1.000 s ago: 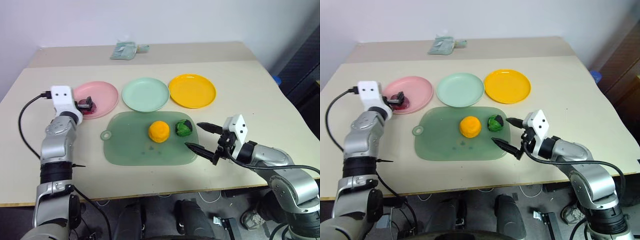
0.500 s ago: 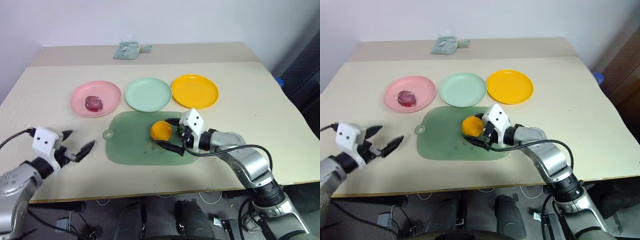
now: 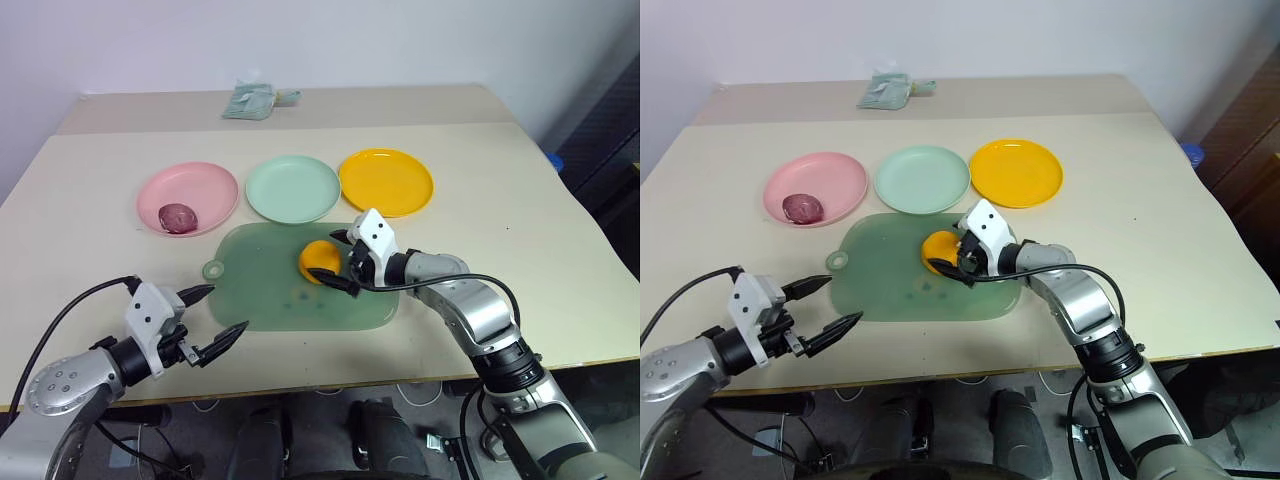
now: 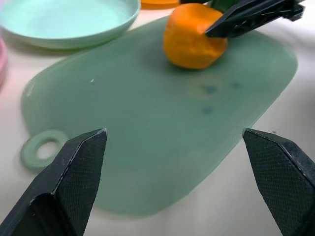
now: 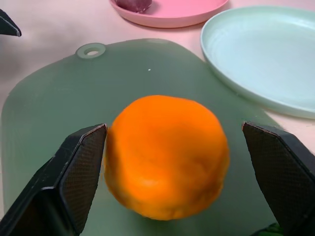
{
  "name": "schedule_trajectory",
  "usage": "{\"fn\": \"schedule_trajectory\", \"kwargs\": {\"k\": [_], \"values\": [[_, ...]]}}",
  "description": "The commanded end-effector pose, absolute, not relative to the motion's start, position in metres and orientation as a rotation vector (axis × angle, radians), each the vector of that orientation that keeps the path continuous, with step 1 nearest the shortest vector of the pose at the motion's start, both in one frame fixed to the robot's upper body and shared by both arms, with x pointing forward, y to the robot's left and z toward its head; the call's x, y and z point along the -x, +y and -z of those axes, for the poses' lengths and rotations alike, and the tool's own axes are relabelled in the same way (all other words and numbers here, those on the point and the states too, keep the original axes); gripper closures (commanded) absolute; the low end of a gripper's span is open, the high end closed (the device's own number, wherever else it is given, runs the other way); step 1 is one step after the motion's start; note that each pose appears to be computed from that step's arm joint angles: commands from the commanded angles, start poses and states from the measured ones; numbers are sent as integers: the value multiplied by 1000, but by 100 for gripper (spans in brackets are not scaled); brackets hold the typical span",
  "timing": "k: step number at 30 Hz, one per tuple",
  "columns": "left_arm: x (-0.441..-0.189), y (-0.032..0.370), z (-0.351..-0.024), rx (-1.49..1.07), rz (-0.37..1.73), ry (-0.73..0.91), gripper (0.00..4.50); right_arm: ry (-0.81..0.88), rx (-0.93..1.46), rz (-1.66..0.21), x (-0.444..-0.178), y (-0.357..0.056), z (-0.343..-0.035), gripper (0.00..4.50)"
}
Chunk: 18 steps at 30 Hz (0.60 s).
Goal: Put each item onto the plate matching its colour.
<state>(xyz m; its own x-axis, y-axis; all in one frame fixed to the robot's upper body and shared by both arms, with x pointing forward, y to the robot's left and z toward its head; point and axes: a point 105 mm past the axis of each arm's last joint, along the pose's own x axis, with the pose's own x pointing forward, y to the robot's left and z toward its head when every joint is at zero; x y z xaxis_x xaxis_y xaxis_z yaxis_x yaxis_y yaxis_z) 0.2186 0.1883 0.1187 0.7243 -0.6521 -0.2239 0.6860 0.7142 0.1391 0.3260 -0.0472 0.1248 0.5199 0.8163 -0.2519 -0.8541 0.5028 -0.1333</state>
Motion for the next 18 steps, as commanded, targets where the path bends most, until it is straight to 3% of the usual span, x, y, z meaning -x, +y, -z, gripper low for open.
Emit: {"fn": "schedule_trajectory", "kwargs": {"k": [1,3,5,12,15,18], "values": [[-219,183,-124,-245,763,121,0,131,267,-1027,-325,-43,-134,78],[-220,183,-123,-246,765,117,0,131,264,-1028,-326,-42,-135,163],[-221,182,-122,-247,764,112,0,126,259,-1024,-327,-42,-137,186],[-228,180,-123,-254,751,86,0,21,218,-987,-338,-45,-173,186],[-231,172,-129,-244,753,55,0,-28,191,-764,-379,-73,-205,186],[-233,166,-131,-236,757,40,0,9,163,-554,-416,-110,-213,186]]}}
